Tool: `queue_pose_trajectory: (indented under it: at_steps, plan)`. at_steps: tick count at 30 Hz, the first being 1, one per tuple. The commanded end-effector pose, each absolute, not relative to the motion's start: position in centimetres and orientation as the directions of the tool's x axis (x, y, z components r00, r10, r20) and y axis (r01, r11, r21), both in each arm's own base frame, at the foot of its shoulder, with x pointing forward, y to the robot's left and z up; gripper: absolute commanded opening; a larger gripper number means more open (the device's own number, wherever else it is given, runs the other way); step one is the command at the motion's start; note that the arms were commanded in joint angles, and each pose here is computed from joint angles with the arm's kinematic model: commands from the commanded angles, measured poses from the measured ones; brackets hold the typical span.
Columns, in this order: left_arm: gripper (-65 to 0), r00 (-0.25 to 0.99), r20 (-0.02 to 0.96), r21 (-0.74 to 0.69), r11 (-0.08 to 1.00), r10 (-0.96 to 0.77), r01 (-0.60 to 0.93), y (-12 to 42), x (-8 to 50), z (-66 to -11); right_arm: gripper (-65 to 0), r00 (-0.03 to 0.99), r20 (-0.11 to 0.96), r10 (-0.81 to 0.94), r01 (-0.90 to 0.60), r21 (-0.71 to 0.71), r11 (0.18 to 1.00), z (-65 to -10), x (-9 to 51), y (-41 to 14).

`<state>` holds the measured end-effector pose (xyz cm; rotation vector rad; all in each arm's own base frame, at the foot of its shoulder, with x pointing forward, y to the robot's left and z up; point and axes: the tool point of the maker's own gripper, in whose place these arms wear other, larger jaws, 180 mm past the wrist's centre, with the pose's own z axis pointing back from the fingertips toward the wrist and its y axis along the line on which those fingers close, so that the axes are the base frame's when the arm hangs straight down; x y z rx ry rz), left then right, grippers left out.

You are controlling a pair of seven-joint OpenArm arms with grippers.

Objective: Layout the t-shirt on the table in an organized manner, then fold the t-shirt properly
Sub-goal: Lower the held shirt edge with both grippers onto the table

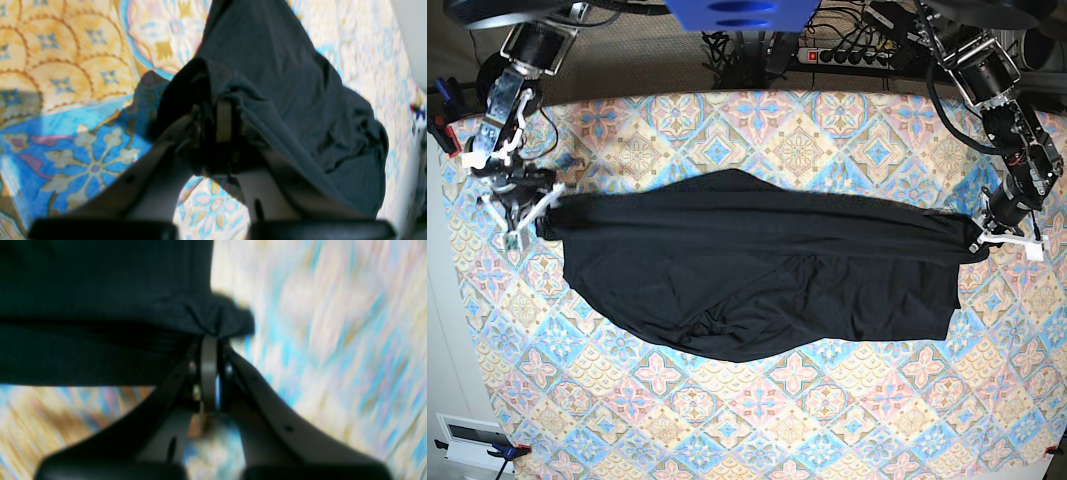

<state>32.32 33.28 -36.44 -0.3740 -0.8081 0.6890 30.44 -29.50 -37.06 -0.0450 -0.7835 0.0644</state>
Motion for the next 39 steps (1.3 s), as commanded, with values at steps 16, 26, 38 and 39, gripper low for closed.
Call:
queue_pose_trajectory:
  at_steps: [16, 26, 38, 39]
  plan:
    - [-64.9, 0.462, 0.489, -0.563, 0.673, 0.739, -0.48, 34.7, 32.9, -39.2, -64.3, 0.711, 0.699, 0.077, -0.062, -0.046, 0.997, -38.1, 31.8, -28.9]
    - [-47.1, 0.6, 0.474, -0.502, 0.758, 0.644, -0.417, 32.9, 33.2, -39.4, -49.9, 0.731, 0.677, 0.083, -0.066, -0.051, 0.997, -38.9, 30.3, -28.9]
    - [-39.6, 0.454, 0.512, -0.609, 0.681, 0.729, -0.407, 36.1, 30.7, -35.0, -48.2, 0.686, 0.714, 0.137, -0.094, -0.1, 0.991, -36.7, 30.3, -28.4]
    - [-39.6, 0.457, 0.509, -0.61, 0.681, 0.729, -0.406, 36.0, 30.3, -35.0, -48.2, 0.686, 0.714, 0.141, -0.096, -0.103, 0.99, -36.6, 30.2, -28.3]
